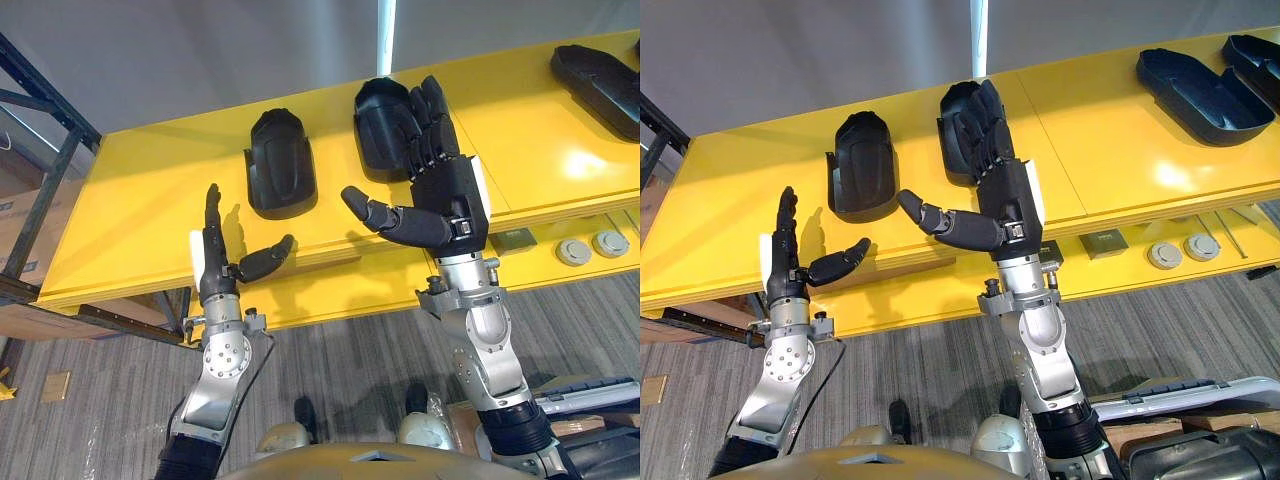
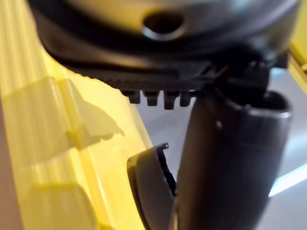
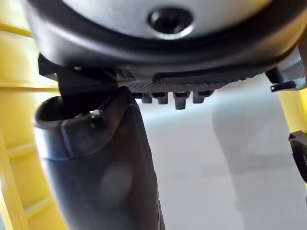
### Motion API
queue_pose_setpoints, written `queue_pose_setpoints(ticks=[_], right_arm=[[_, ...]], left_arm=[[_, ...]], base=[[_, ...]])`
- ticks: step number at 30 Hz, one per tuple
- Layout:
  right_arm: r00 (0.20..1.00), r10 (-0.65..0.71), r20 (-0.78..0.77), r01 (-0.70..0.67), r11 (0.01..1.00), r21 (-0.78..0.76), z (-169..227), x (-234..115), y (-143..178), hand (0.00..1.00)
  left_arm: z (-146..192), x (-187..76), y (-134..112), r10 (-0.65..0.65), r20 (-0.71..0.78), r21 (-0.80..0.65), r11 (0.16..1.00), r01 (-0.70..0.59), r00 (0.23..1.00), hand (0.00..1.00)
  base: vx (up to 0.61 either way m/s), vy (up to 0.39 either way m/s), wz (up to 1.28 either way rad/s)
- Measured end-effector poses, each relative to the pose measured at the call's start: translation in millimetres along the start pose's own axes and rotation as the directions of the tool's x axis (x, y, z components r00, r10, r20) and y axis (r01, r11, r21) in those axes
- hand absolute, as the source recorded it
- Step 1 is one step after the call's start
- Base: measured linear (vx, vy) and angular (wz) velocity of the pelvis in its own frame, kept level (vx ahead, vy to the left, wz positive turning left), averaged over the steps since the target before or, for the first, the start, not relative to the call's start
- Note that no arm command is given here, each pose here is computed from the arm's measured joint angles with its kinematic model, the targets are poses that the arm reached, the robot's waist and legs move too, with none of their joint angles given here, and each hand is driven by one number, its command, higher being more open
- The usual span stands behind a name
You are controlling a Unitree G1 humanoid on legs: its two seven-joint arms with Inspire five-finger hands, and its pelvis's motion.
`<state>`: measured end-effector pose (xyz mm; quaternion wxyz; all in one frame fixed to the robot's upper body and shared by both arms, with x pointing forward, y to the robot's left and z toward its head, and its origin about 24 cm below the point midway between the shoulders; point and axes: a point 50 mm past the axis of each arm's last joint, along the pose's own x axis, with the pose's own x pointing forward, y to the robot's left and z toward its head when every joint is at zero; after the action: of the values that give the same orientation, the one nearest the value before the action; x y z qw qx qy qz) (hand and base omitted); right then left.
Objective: Walk over and take three plastic housings, then place them on the shelf
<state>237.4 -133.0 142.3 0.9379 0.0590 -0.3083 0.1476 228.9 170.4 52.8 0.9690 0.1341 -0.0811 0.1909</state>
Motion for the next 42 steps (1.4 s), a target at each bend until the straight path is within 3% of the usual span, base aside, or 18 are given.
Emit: queue_pose_setpoints(ticks=[18,34,42], right_arm=[[1.000,0.015,-0.015,-0.015,1.000,0.017,-0.3,4.8,-1.1,1.00],[0.993,0.081,0.090,-0.084,0.996,0.032,16.9,34.1,9.7,1.00],[0.995,0.073,0.075,-0.076,0.997,0.034,15.6,34.9,9.4,1.00]], left_arm=[[-1.9,45.6,-1.6,0.131,-0.013,0.069,0.989,-0.130,0.991,1.00],[35.4,98.5,3.5,0.254,0.084,-0.012,0.967,-0.254,0.963,1.00],[44.0,110.0,6.2,0.283,0.111,-0.019,0.959,-0.283,0.953,1.00]], base=[[-0.01,-0.003,-0.06],[-0.03,-0.004,-0.01],[-0.01,0.000,-0.02]])
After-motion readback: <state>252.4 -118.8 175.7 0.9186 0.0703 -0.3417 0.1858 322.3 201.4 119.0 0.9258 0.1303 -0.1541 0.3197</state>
